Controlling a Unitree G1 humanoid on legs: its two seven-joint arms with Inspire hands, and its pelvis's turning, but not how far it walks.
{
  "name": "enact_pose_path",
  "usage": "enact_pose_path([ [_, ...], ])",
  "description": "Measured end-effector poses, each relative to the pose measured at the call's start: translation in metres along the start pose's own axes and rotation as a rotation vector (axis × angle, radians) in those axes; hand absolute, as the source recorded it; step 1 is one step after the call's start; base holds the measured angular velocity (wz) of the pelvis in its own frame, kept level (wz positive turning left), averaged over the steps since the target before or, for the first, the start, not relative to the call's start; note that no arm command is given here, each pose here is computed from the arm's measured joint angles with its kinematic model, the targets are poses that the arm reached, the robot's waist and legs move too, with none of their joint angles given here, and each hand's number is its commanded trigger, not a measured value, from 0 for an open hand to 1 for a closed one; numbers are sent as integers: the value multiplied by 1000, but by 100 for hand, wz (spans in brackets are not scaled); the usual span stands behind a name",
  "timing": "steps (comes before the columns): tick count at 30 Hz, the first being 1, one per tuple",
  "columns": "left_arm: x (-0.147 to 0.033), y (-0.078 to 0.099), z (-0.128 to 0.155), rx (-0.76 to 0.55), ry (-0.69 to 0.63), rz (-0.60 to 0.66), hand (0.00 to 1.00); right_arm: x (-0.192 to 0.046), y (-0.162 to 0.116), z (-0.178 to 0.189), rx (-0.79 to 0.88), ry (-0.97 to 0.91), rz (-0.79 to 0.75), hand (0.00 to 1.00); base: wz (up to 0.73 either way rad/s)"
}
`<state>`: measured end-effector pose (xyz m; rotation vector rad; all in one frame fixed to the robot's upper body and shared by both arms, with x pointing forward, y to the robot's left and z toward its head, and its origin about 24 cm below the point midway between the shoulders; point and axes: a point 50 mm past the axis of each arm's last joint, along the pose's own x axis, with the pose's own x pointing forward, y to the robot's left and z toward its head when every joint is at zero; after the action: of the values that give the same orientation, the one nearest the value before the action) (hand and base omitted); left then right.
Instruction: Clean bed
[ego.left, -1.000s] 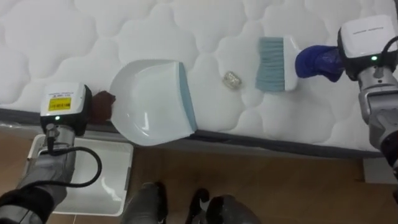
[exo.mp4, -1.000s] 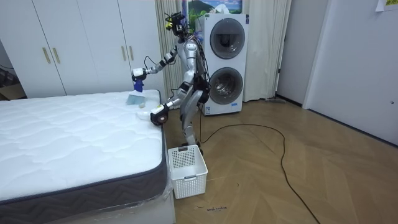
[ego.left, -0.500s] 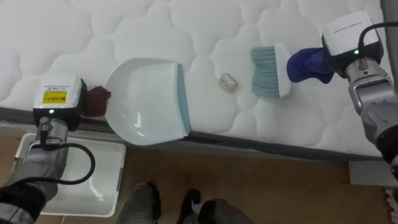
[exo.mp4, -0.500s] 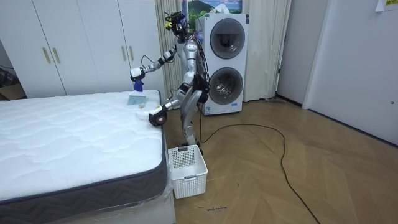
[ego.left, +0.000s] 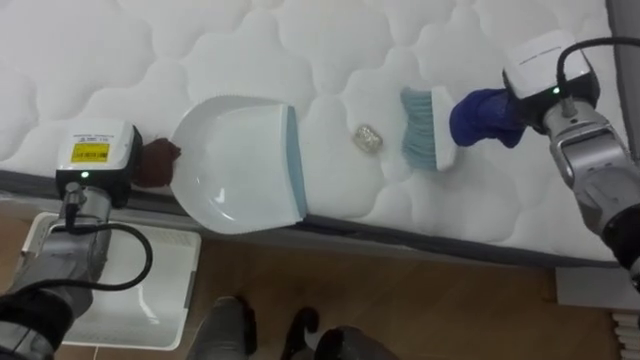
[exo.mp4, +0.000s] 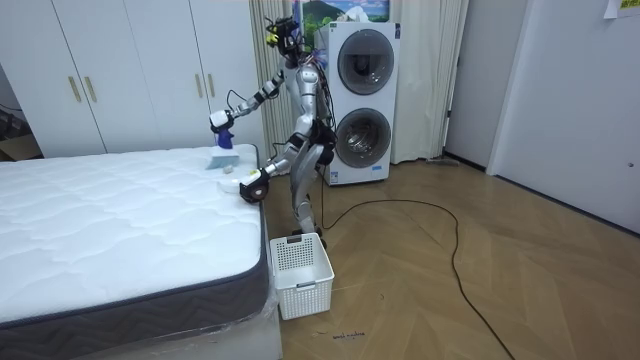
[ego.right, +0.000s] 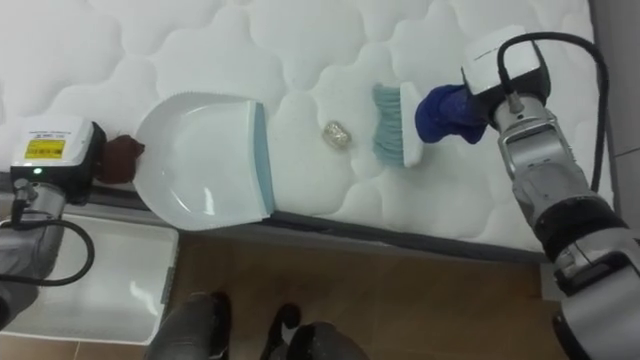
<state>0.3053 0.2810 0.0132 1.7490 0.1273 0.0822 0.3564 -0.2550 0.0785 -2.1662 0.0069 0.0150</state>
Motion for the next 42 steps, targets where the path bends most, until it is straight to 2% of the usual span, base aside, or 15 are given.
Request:
enact_pose_path([
  [6,0,0,0,-7,-9,1,100,-4,-7,17,81,-65,-41,100,0],
  [17,-2,0,-4,3,-43,-1,100,-10,-26,39,130,-192,-126,100,0],
  [21,-2,0,-2,4,-62,-1,100,-13,-36,51,225,-261,-158,100,0],
  [28,-4,-4,-2,17,-73,-3,100,-17,-38,63,424,-340,-104,100,0],
  [33,-6,-6,-3,27,-79,-14,100,-20,-51,83,583,-432,-105,100,0],
  [42,-9,-10,0,56,-112,-15,100,-24,-59,102,649,-520,-107,100,1],
])
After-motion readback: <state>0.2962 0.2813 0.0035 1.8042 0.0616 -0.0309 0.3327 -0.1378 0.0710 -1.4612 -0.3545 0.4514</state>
